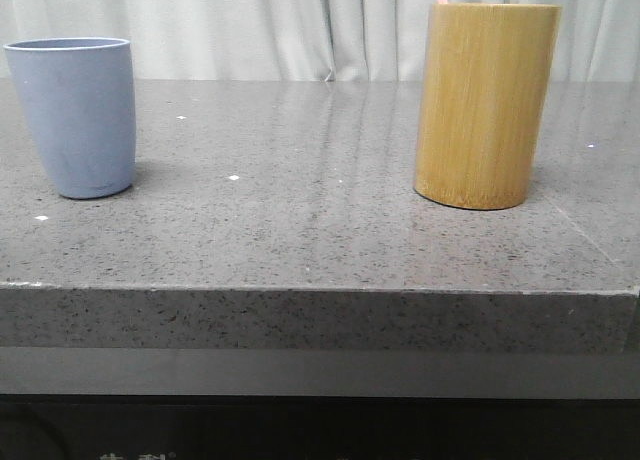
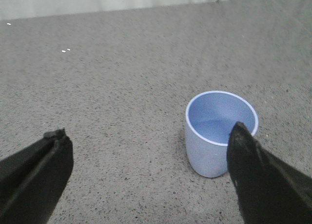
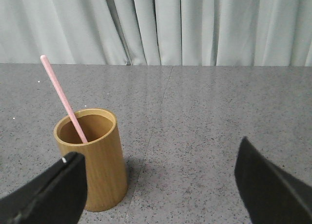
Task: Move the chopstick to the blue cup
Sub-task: 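Lower the left gripper over the light blue cup and grasp its rim, then slide the blue cup with the left gripper next to the bamboo holder, then release the blue cup and raise the left gripper away, then grasp the pink stick in the bamboo holder with the right gripper and lift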
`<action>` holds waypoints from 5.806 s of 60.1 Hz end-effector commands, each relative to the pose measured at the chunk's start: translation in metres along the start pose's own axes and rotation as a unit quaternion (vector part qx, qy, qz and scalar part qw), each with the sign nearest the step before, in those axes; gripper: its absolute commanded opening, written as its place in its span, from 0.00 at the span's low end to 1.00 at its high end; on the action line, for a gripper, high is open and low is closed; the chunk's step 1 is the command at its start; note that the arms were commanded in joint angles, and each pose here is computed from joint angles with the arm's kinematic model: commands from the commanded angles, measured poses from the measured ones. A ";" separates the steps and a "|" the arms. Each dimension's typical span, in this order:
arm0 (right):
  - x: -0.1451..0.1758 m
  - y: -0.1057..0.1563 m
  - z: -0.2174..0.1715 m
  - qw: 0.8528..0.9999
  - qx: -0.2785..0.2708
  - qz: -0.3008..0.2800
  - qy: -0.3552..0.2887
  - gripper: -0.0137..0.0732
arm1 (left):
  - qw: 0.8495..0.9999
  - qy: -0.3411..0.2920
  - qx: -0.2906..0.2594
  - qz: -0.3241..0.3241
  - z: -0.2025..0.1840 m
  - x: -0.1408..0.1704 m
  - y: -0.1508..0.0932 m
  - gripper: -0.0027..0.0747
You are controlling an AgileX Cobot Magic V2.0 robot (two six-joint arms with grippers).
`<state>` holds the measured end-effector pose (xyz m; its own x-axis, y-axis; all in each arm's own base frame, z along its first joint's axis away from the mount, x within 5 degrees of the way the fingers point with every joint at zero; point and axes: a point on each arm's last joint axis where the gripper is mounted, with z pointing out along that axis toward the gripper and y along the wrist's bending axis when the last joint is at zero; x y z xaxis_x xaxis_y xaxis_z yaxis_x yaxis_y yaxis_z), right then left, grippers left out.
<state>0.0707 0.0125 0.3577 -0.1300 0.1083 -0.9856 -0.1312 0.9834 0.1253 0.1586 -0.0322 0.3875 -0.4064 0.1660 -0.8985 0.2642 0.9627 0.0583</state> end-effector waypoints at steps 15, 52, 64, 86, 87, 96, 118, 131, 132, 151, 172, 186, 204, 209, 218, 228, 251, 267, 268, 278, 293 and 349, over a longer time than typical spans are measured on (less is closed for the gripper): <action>-0.015 0.000 -0.001 0.999 0.004 -0.002 -0.043 0.88 | 0.986 0.097 0.118 0.068 0.057 -0.065 -0.045 0.83; -0.015 0.000 -0.001 0.999 0.004 -0.002 -0.040 0.88 | 0.941 0.287 0.150 0.102 0.169 -0.052 -0.077 0.83; -0.015 0.000 -0.001 0.999 0.004 -0.002 -0.040 0.88 | 0.931 0.316 0.152 0.104 0.178 -0.044 -0.079 0.67; -0.015 0.000 -0.001 0.999 0.004 -0.002 -0.040 0.88 | 0.931 0.314 0.151 0.104 0.179 -0.044 -0.079 0.03; -0.015 0.000 -0.001 0.999 0.004 -0.002 -0.040 0.88 | 0.931 0.314 0.151 0.104 0.179 -0.044 -0.079 0.01; -0.015 0.000 -0.001 0.999 0.004 -0.002 -0.040 0.88 | 0.932 0.312 0.152 0.104 0.176 -0.048 -0.079 0.01; -0.015 0.000 -0.001 0.999 0.004 -0.002 -0.040 0.88 | 0.936 0.243 0.211 0.145 0.147 -0.090 -0.127 0.01; -0.015 0.000 -0.001 0.999 0.004 -0.002 -0.040 0.88 | 0.924 0.227 0.251 0.179 0.152 -0.093 -0.172 0.01; -0.015 0.000 -0.001 0.999 0.004 -0.002 -0.040 0.88 | 0.923 0.228 0.253 0.181 0.152 -0.093 -0.175 0.01; -0.015 0.000 -0.001 0.999 0.004 -0.002 -0.040 0.88 | 0.903 0.268 0.264 0.207 0.173 -0.073 -0.202 0.01; -0.015 0.000 -0.001 0.999 0.004 -0.002 -0.040 0.88 | 0.903 0.272 0.256 0.214 0.175 -0.072 -0.201 0.18; -0.015 0.000 -0.001 0.999 0.004 -0.002 -0.040 0.88 | 0.904 0.269 0.256 0.213 0.175 -0.073 -0.201 0.43; -0.015 0.000 -0.001 0.999 0.004 -0.002 -0.040 0.88 | 0.913 0.239 0.259 0.207 0.153 -0.101 -0.195 0.48; -0.015 0.000 -0.001 0.999 0.004 -0.002 -0.040 0.88 | 0.919 0.225 0.258 0.197 0.142 -0.108 -0.191 0.48; -0.015 0.000 -0.001 0.999 0.004 -0.002 -0.040 0.88 | 0.930 0.198 0.250 0.182 0.118 -0.122 -0.180 0.48; -0.015 0.000 -0.001 0.999 0.004 -0.002 -0.040 0.88 | 0.943 0.170 0.208 0.195 0.099 -0.132 -0.161 0.38; -0.015 0.000 -0.001 0.999 0.004 -0.002 -0.040 0.88 | 0.972 0.193 0.088 0.106 0.078 -0.121 -0.072 0.01; -0.015 0.000 -0.001 0.999 0.004 -0.002 -0.040 0.88 | 0.985 0.170 0.013 0.010 0.041 -0.088 -0.006 0.01; -0.015 0.000 -0.001 0.999 0.004 -0.002 -0.040 0.88 | 0.987 0.160 0.010 0.005 0.039 -0.086 -0.004 0.01; -0.015 0.000 -0.001 0.999 0.004 -0.002 -0.040 0.88 | 0.996 0.084 -0.016 -0.041 0.010 -0.054 0.010 0.01; -0.015 0.000 -0.001 0.999 0.004 -0.002 -0.040 0.88 | 0.998 -0.026 -0.029 -0.045 -0.032 0.011 0.002 0.01; -0.034 0.059 0.140 0.982 -0.136 -0.127 0.032 0.88 | 0.972 -0.226 -0.035 -0.045 -0.103 0.102 -0.014 0.01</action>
<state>0.1923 0.0716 0.3638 -0.2373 -0.1447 -0.9606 -0.3922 0.9190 -0.0415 0.0237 -0.0068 0.3248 -0.0862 0.0181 -0.9961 0.1823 0.9832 0.0021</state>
